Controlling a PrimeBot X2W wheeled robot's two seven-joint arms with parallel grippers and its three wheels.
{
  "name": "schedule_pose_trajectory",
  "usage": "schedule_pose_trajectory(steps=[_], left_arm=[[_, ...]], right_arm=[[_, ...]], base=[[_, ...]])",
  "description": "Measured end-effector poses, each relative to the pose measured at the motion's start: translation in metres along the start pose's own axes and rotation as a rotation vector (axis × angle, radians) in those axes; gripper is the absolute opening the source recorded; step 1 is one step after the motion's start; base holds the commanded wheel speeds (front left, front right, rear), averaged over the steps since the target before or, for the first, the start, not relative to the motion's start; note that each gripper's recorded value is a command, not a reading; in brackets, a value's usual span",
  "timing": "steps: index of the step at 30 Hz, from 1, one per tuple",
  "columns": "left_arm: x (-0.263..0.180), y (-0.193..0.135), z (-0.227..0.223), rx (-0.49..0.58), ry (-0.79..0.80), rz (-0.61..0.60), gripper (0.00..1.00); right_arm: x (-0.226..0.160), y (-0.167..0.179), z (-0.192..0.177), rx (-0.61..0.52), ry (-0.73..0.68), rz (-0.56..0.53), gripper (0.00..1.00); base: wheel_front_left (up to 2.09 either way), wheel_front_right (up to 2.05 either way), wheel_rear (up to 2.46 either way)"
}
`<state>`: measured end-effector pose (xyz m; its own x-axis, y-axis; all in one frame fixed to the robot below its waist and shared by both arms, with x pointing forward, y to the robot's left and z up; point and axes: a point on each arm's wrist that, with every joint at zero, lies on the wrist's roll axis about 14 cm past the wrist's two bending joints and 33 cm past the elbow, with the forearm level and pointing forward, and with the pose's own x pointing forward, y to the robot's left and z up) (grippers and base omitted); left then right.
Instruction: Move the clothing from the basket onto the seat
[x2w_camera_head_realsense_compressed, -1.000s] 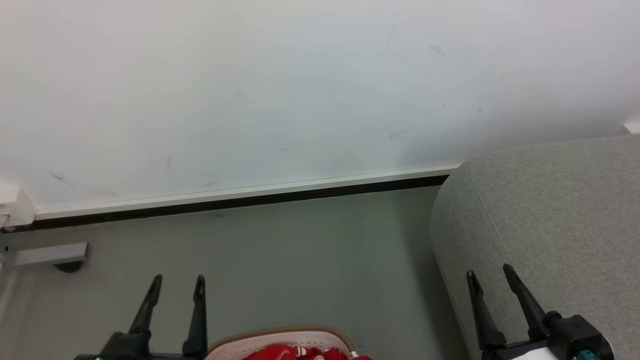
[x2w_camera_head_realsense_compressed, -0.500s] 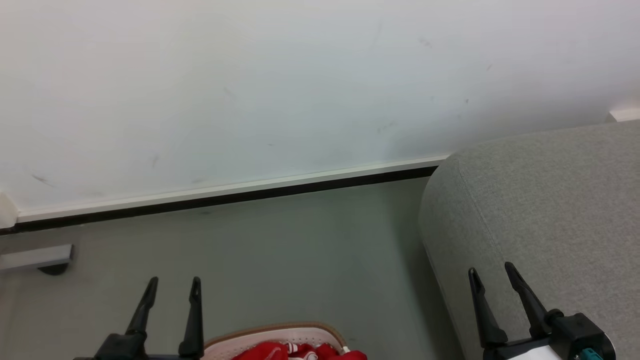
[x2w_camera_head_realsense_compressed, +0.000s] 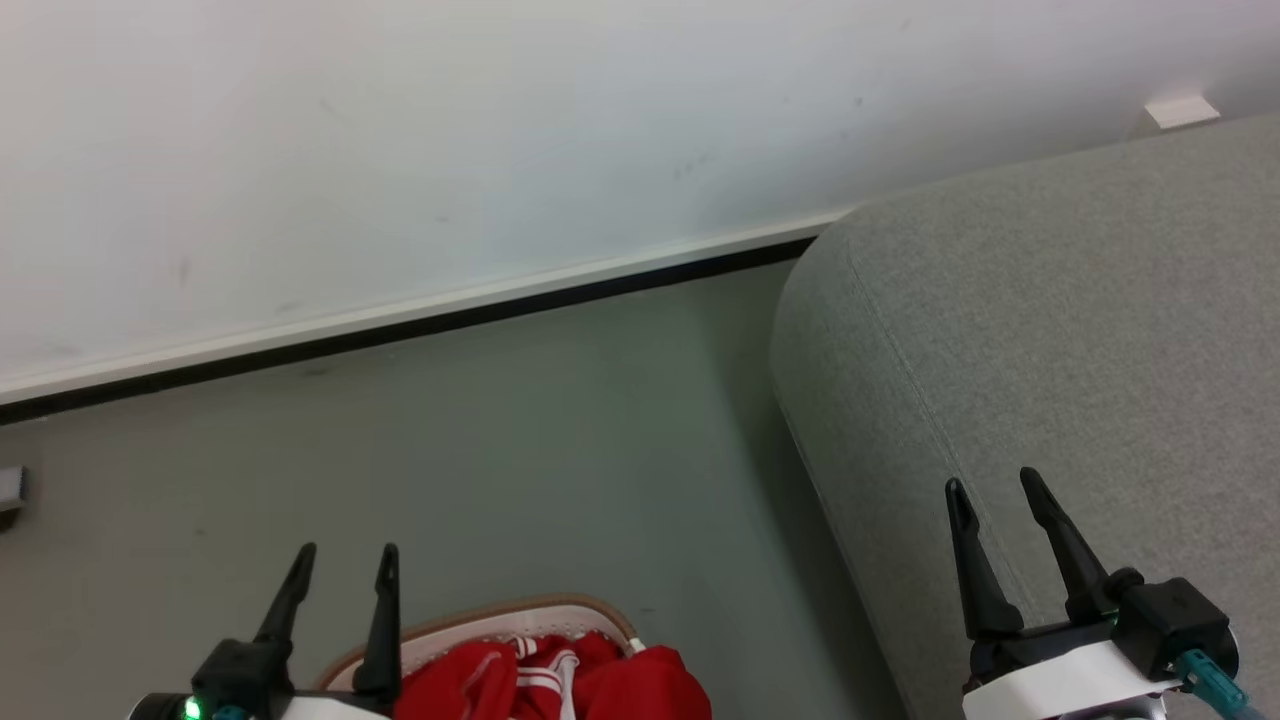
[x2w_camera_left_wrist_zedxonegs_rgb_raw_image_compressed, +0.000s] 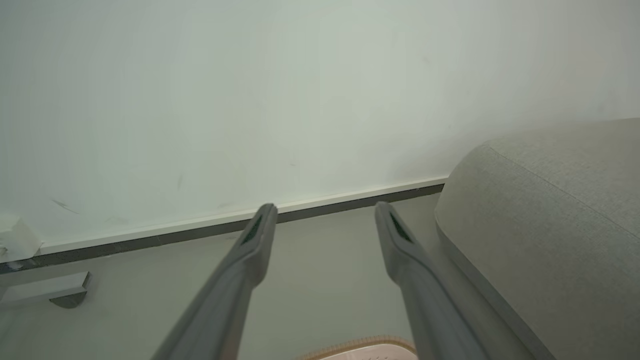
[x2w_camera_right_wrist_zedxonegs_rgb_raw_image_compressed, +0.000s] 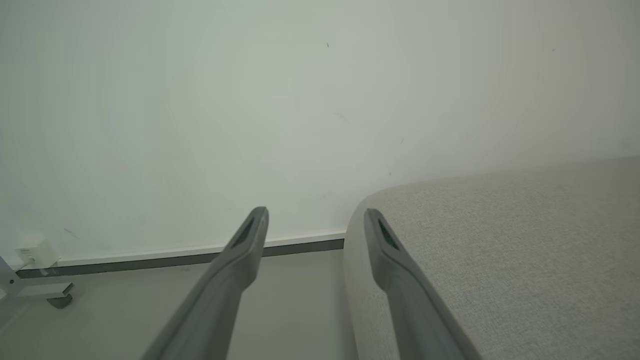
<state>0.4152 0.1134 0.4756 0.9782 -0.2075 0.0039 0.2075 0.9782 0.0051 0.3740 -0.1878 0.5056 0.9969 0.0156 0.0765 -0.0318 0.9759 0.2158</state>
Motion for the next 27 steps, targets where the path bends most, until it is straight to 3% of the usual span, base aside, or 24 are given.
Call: schedule_pose_trajectory(steps=[14, 27], left_arm=[[0.036, -0.030, -0.136, -0.033, 0.400, -0.160, 1.00], [0.011, -0.041, -0.256, -0.026, 0.802, -0.280, 1.00]], right_arm=[[0.024, -0.039, -0.012, -0.003, 0.024, -0.105, 1.00], [0.067, -0.038, -0.021, -0.056, 0.006, -0.066, 1.00]], base=[[0.00, 0.00, 0.00], [0.00, 0.00, 0.00]])
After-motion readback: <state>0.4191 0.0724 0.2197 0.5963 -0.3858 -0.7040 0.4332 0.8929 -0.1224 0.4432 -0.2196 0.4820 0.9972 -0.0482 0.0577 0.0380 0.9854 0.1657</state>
